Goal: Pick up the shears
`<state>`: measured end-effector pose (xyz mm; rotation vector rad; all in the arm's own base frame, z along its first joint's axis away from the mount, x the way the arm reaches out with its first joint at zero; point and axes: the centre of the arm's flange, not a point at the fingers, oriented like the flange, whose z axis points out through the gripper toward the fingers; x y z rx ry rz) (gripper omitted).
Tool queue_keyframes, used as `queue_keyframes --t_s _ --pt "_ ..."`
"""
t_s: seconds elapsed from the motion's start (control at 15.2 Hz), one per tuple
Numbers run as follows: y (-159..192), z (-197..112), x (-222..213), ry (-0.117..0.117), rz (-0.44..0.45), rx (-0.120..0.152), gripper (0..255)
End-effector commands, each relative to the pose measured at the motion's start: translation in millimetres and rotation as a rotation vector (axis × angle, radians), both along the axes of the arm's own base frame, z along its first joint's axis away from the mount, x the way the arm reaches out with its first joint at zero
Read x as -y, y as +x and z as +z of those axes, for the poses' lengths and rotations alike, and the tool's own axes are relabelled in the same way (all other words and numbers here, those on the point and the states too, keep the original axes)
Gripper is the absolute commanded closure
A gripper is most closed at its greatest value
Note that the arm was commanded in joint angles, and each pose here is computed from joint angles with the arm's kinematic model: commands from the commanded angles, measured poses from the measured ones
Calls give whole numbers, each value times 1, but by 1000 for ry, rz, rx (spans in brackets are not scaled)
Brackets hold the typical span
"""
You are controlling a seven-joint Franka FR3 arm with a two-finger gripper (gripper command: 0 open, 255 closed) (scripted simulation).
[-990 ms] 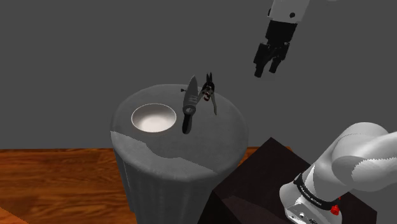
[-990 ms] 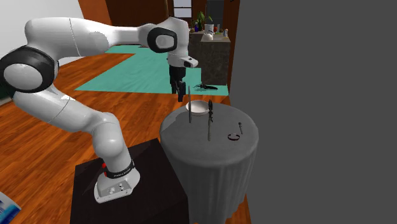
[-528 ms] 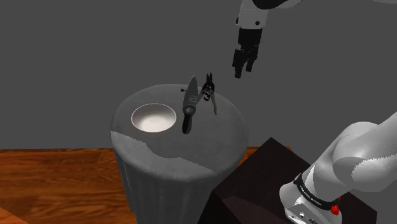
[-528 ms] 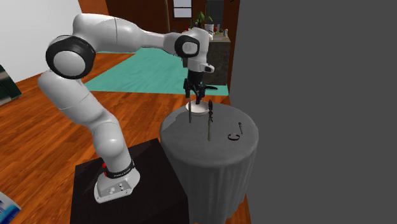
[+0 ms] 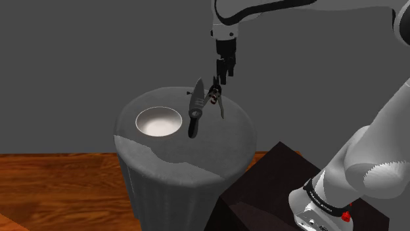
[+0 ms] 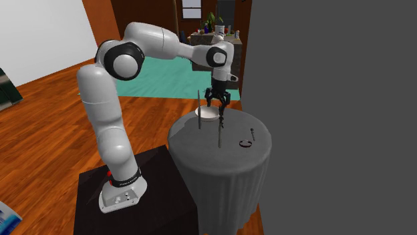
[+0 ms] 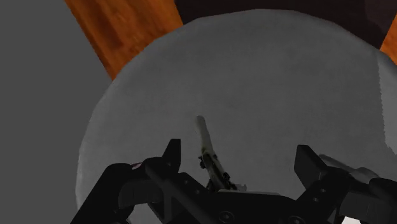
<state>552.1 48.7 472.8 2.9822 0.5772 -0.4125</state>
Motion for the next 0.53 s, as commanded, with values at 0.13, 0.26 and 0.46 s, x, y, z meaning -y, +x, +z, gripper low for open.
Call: queue_keyframes --t_s 0.13,0.26,0.46 --pt "43 -34 -21 -15 122 -49 0" --pt "64 -51 -33 -23 182 -73 0" --pt "73 -70 -40 -27 210 -85 0"
